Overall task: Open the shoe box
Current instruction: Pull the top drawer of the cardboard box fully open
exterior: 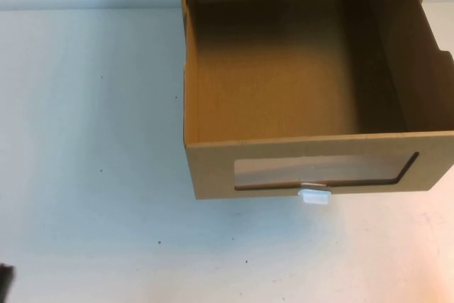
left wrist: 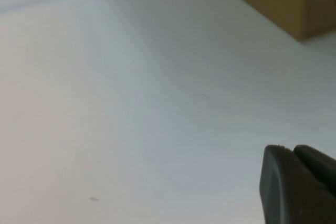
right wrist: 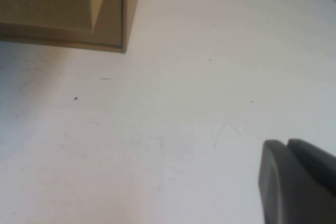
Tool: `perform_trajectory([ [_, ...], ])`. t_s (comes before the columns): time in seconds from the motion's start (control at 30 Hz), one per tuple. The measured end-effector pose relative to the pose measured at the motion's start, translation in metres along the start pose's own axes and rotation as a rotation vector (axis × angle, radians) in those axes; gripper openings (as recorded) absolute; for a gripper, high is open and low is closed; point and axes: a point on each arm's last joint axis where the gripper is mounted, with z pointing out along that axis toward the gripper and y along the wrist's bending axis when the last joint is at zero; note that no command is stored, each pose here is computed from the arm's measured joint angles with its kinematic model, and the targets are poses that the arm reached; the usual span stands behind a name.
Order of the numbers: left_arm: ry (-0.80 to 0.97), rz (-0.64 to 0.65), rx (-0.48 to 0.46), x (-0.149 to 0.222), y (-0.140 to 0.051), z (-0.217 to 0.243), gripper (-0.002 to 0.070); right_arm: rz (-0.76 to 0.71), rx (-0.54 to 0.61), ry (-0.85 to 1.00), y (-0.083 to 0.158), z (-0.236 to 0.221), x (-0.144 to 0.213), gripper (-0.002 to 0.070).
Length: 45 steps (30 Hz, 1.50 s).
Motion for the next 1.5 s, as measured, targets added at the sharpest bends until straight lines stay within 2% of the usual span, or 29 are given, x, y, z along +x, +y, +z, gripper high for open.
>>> perform_trajectory([
  [0.13,-0.04,-0.033,-0.134,-0.001,0.008,-0.005,-0.0004,0.0,-0.002,0.001,0.0,0.0,0.0,-0.0013],
  [0.4,0.005,-0.078,-0.389,0.003,0.021,-0.01,-0.0004,0.0,-0.003,0.003,0.0,0.0,0.0,-0.0013],
  [0.63,0.021,-0.09,-0.443,0.004,0.024,-0.011,-0.0004,0.011,-0.007,0.002,0.001,0.0,0.0,-0.0013],
  [0.83,0.021,-0.094,-0.443,0.004,0.024,-0.011,-0.0004,0.024,-0.012,0.001,0.001,0.0,0.0,-0.0013],
  [0.9,0.025,-0.147,-0.429,0.006,0.023,-0.011,-0.0004,0.024,-0.012,0.001,0.001,0.0,0.0,-0.0013],
  [1.0,0.027,-0.272,-0.357,0.008,0.017,-0.009,-0.0004,0.024,-0.012,0.001,0.001,0.0,0.0,-0.0013],
  [1.1,0.018,-0.317,-0.266,0.007,0.012,-0.007,-0.0004,0.024,-0.012,0.001,0.001,0.0,0.0,-0.0014],
  [1.3,0.008,-0.257,-0.1,0.004,0.003,-0.005,-0.0004,0.024,-0.012,0.001,0.001,0.0,0.0,-0.0014],
  [1.5,0.047,-0.168,-0.071,0.008,0.001,-0.005,-0.0004,0.024,-0.012,0.001,0.001,0.0,0.0,-0.0013],
])
